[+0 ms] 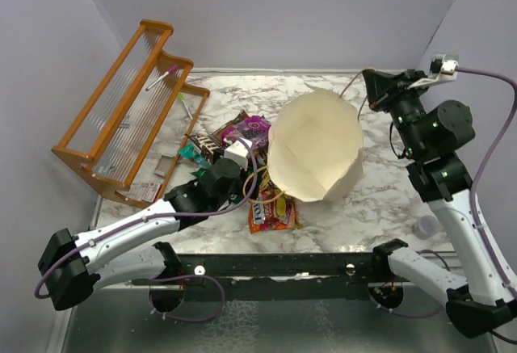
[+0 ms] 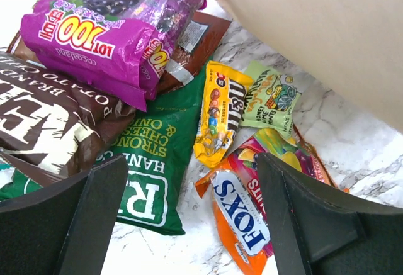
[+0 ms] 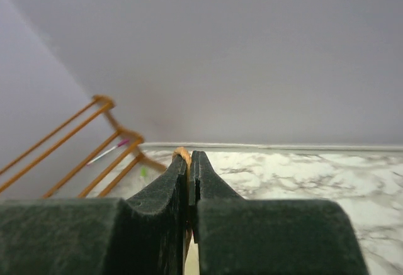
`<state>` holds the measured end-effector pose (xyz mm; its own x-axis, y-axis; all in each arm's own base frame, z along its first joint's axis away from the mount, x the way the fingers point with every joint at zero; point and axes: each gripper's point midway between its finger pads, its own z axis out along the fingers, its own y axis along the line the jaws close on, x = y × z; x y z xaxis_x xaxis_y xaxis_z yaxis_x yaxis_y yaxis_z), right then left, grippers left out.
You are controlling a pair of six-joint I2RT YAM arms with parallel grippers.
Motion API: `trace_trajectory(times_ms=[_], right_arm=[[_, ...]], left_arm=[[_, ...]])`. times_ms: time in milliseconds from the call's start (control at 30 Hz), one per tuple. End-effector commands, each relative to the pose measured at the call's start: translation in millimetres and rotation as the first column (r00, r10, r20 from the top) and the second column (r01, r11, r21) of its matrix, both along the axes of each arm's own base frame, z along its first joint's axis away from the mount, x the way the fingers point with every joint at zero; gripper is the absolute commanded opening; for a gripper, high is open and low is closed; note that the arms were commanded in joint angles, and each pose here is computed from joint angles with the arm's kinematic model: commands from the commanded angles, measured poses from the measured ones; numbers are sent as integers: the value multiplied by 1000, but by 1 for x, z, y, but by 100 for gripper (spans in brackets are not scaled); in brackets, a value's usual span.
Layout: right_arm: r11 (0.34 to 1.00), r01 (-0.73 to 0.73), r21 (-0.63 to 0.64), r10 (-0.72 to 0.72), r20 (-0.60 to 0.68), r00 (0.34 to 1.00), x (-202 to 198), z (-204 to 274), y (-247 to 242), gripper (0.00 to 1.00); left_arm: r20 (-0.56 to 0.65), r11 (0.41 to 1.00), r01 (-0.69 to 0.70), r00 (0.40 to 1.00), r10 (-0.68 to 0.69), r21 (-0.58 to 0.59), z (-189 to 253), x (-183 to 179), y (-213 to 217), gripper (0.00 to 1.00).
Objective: Take the snacks out of the paper bag
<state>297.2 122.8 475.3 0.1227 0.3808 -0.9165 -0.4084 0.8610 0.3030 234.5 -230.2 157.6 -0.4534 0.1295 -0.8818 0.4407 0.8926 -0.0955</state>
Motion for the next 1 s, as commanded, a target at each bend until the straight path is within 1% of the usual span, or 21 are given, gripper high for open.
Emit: trace_trajectory(times_ms=[0,67,133,200,267,367,433,500,633,767,900,967], right_arm=[[926,376,-18,-376,-71,924,45,-19,-58,2],[891,447,-85,-454,-113,884,63,-47,-72,2],[869,476,-134,-494,-178,851,80,-84,-91,3],[863,484,-142,-505,-259,823,91,-119,-118,2],[857,496,-143,-514,-327,793,95,-146,-142,2],[815,548,-191,-577,-357,734,96,-167,-167,2],[793,577,-196,-604,-370,706,94,-172,-182,2],[782,596,-182,-617,-365,698,90,-170,-191,2],[719,670,-187,-685,-356,635,79,-163,-214,3],[678,710,-192,-722,-356,593,70,-158,-230,3],[678,710,-190,-722,-358,593,64,-157,-229,4],[689,703,-180,-712,-349,609,62,-152,-226,8]], left_arm=[[21,999,-12,1000,13,-51,12,-3,5,87],[20,998,-6,1000,8,-64,15,-5,6,87],[26,997,0,1000,2,-79,19,-8,7,87],[31,996,3,1000,-1,-89,22,-10,9,88],[35,996,7,999,-4,-94,25,-11,10,88],[41,994,16,999,-12,-107,31,-14,11,88],[46,993,24,999,-18,-119,35,-15,11,88],[49,992,29,999,-23,-126,37,-15,10,88],[44,991,35,999,-30,-131,41,-16,7,89],[40,989,38,999,-32,-141,43,-17,6,89],[39,988,38,999,-32,-147,46,-18,7,89],[41,988,36,999,-30,-151,48,-18,7,91]])
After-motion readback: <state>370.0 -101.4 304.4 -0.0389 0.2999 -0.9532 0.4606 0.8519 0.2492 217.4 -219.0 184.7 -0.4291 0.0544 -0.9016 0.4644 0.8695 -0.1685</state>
